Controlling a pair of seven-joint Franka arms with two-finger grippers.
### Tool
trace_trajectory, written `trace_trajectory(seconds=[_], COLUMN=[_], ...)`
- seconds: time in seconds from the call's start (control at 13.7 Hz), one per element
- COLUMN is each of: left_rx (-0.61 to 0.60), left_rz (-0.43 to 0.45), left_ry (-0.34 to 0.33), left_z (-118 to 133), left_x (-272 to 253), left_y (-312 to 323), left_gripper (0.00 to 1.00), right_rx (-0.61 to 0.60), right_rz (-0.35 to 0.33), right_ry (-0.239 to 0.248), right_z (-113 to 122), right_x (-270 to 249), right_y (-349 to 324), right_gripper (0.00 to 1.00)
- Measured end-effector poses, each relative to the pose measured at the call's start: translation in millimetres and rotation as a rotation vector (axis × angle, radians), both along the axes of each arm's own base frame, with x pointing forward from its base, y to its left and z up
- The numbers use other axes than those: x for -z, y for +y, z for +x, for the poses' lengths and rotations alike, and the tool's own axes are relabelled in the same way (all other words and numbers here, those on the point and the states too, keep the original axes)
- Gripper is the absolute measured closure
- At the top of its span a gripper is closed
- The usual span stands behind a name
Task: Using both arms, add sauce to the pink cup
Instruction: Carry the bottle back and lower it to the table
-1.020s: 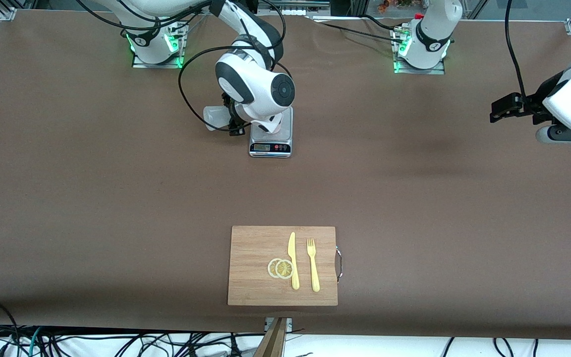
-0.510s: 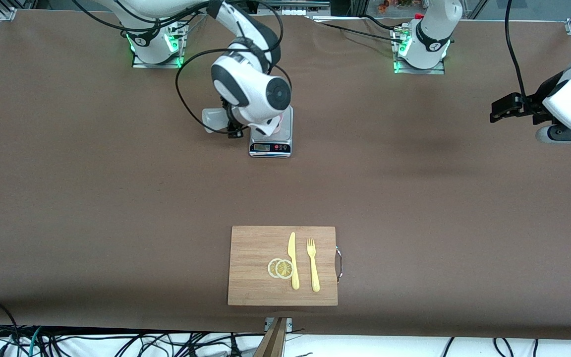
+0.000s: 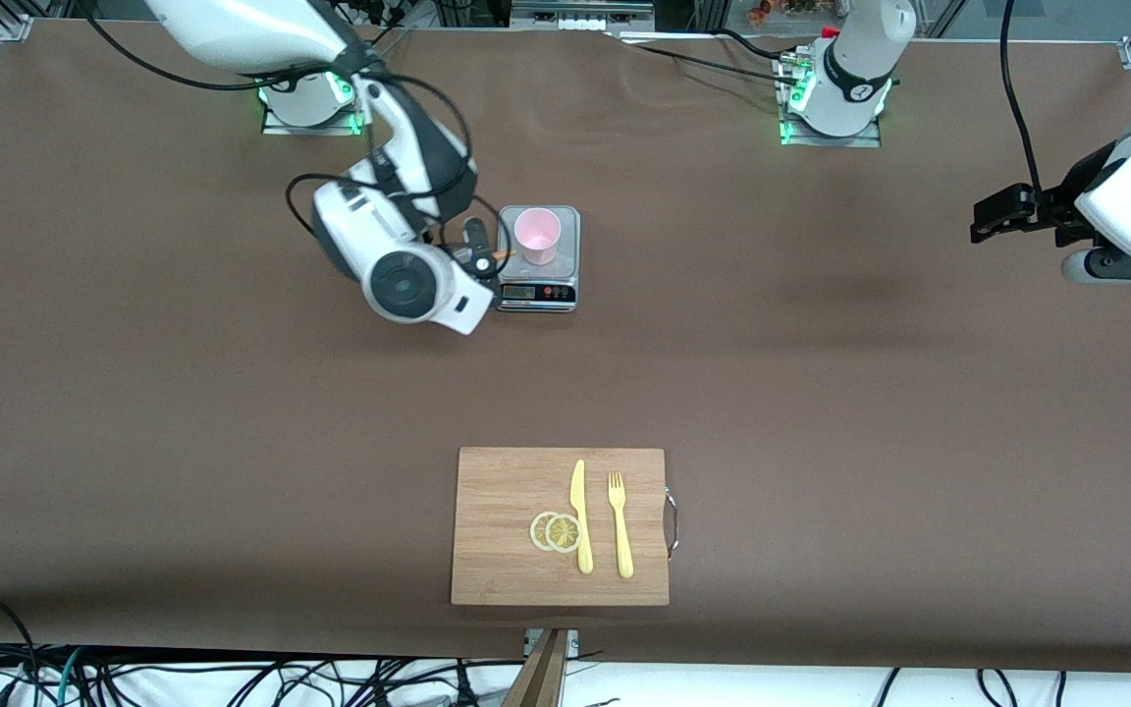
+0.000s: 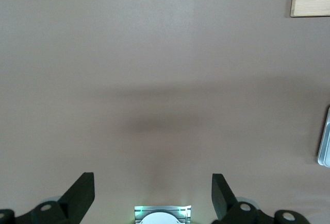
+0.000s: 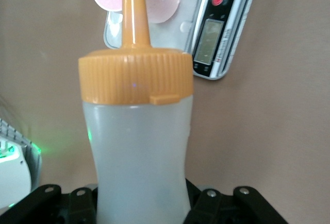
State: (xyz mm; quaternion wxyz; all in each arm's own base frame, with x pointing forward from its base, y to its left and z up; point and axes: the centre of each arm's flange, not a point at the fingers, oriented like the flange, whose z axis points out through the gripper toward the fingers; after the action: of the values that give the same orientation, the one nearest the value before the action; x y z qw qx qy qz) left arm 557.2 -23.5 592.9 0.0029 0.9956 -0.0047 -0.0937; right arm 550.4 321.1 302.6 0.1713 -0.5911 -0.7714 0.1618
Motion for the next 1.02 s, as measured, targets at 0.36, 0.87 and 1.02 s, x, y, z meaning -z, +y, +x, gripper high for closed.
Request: trace_trajectory(seconds=[0.36,0.87,1.02], left_rx=[0.0,-0.001,-0.001], left_rz=[0.0,0.0,0.0], left_ry=[0.0,0.0,0.0], left_z=[0,0,0], left_x=[0,0,0], left_y=[0,0,0], left_gripper=[0.0,0.0,0.0], right_rx=[0.157,0.309,0.328], right_rz=[0.39,0.911,1.032], right_ry=[0.065,0.152,0.171], right_z=[63,66,56], right_x=[-11,44,74], right_y=[-139,-306,-339], right_gripper=[0.69,0.69,0.69])
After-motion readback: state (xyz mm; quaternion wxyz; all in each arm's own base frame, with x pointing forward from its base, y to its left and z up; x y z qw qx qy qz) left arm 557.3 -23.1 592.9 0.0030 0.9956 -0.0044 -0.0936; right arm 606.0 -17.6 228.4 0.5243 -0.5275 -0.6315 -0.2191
